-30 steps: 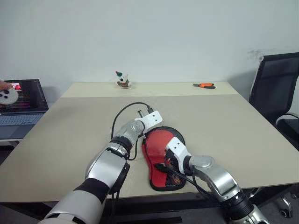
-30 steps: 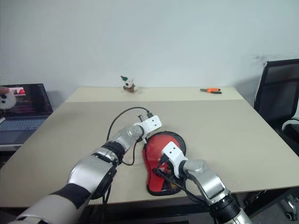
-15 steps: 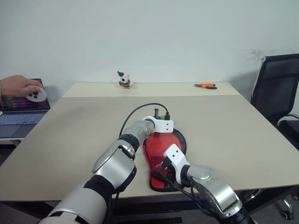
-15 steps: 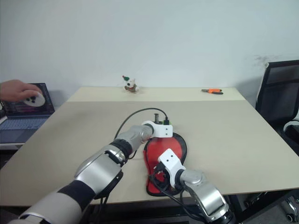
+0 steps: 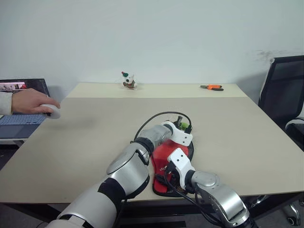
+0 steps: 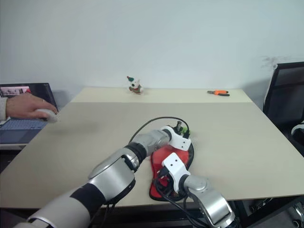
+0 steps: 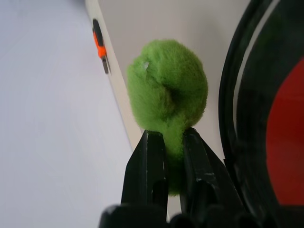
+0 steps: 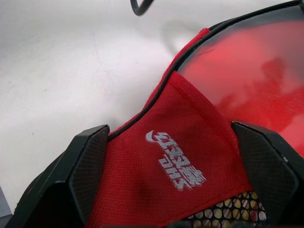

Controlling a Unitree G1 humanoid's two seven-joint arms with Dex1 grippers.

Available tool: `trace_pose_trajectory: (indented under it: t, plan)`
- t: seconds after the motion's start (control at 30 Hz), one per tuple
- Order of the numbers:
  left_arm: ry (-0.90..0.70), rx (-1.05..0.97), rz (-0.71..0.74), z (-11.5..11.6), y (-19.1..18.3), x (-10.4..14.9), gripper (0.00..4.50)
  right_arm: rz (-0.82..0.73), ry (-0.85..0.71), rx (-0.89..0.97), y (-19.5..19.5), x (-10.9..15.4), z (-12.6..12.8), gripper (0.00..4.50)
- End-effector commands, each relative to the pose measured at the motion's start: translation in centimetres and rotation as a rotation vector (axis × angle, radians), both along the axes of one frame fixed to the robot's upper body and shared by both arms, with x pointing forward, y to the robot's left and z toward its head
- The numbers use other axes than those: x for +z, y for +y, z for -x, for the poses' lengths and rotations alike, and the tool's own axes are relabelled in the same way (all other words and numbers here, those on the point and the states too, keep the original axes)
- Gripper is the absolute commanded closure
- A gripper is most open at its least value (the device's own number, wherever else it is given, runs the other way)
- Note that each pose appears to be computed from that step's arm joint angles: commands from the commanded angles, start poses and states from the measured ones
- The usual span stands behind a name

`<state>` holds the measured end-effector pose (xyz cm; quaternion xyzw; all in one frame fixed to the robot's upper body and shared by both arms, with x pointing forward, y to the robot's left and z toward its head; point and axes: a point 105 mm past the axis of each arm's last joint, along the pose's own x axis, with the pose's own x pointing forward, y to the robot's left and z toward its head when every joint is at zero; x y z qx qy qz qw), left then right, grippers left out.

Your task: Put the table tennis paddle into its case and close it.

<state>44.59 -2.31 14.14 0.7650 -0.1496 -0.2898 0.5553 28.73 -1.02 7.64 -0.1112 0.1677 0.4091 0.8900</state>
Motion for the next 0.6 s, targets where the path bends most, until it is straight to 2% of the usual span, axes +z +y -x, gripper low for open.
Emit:
trace_pose_trajectory:
  t: [0.03, 0.27, 0.6]
  plan:
    - [-0.103, -0.172, 0.063, 1.7, -5.0, 3.6, 4.47, 0.087, 0.334, 0.059, 0.8, -7.0, 3.9, 0.0]
    - [-0.075, -0.202, 0.084, 2.5, -6.1, 3.2, 4.47, 0.088, 0.331, 0.055, 0.8, -7.0, 3.8, 0.0]
    - [0.061, -0.163, 0.113, 2.6, -5.8, 1.8, 4.47, 0.084, 0.323, 0.052, 0.9, -6.7, 3.4, 0.0]
